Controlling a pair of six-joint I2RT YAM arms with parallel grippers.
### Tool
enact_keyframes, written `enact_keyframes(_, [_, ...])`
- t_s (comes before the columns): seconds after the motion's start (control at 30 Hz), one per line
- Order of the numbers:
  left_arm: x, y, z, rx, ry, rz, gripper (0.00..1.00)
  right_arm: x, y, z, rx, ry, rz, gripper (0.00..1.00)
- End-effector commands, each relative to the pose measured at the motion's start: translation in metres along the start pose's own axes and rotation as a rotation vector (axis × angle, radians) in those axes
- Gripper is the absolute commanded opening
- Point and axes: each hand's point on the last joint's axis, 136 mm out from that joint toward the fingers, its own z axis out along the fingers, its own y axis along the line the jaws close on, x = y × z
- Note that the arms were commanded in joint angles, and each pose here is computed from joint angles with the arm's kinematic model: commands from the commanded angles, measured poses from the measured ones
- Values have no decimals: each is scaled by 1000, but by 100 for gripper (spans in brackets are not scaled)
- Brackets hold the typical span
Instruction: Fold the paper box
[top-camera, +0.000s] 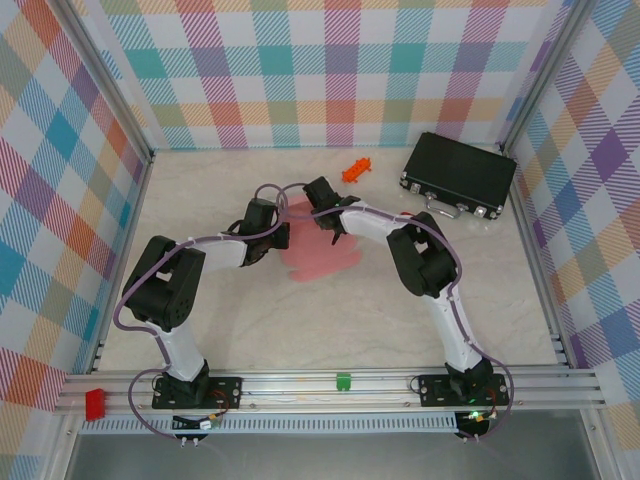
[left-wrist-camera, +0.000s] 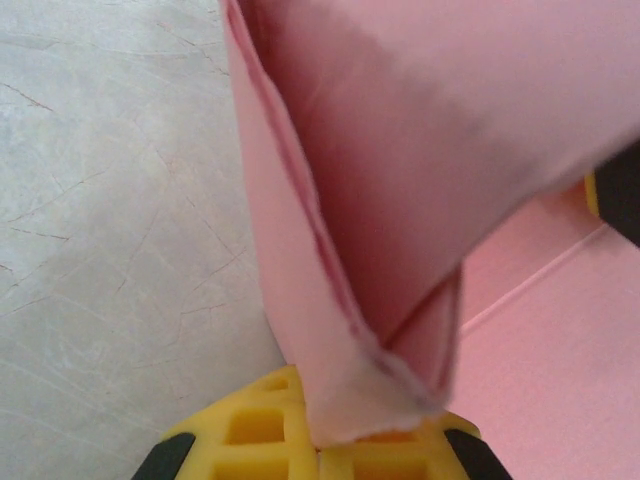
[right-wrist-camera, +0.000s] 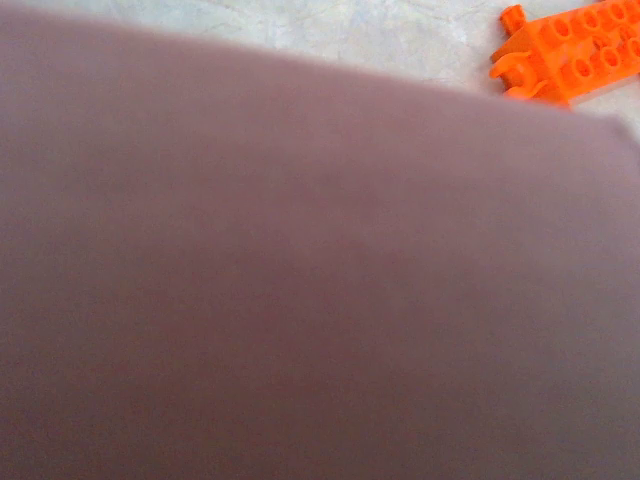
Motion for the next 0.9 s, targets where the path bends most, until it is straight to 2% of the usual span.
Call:
enact_keyframes(0.0, [-17,-15,-6,36,-39,27,2,-5,3,-18,-46,-8,-20,40])
enact_keyframes(0.07, [-18,-15,-6,35,-39,28,2,-5,2,-19,-49,-8,-19,46])
enact_keyframes(0.53, [-16,-12,-7,17,-36,20,1,5,-2,-33,-60,-9,-8,71])
enact_keyframes(0.87, [-19,-11,-9,4,-33,-3,1,13,4,-61,-174,-56,1,83])
